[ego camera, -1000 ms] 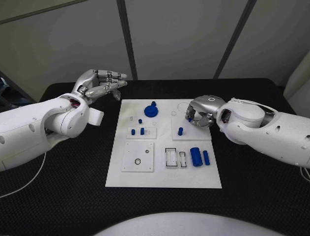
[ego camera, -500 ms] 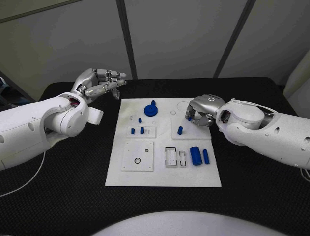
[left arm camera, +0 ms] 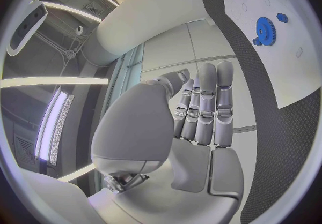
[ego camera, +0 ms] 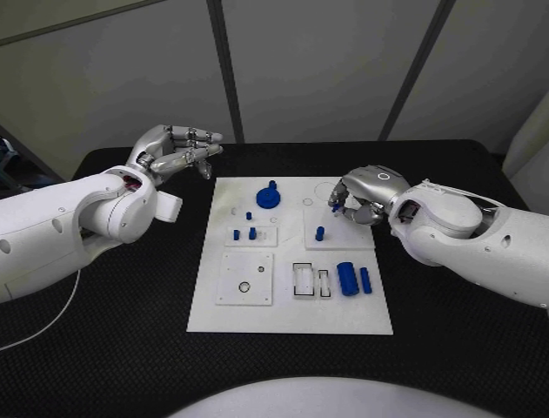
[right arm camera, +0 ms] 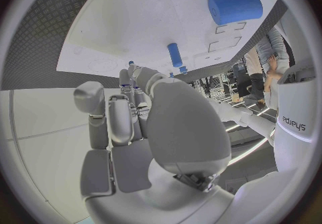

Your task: Assemble the parts on the task board

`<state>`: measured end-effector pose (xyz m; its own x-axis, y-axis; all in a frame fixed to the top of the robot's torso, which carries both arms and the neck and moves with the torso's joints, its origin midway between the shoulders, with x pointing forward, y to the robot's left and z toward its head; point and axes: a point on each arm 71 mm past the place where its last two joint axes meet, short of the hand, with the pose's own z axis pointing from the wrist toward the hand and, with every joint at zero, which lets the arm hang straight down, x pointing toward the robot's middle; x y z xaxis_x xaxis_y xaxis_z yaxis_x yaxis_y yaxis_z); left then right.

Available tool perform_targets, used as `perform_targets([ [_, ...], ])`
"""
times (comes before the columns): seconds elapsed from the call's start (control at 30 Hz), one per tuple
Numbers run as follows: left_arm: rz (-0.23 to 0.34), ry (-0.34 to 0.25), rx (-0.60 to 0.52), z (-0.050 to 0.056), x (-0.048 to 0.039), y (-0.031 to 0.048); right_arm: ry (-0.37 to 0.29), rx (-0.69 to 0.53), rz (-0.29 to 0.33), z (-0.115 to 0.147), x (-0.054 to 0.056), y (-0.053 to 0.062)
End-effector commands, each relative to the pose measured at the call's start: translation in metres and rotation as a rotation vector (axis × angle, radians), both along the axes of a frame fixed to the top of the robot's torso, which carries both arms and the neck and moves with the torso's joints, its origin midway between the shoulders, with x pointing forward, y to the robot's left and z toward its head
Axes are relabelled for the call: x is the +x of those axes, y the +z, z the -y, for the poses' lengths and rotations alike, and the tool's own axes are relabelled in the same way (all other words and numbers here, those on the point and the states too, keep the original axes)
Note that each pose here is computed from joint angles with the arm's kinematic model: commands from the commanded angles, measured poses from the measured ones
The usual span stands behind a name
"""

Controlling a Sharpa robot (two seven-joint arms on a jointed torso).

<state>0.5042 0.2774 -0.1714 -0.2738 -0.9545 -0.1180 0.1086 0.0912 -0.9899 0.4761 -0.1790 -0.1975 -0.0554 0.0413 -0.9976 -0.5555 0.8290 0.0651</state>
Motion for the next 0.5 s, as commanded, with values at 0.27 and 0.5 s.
perform_targets([
  [0.27,-0.007,0.006,-0.004,0.001,0.0018,-0.0005,0.039,0.116,0.015,-0.011,-0.019,0.017],
  [0.5,-0.008,-0.002,-0.007,0.006,0.0030,-0.0014,0.117,0.156,-0.028,-0.046,-0.032,0.022],
])
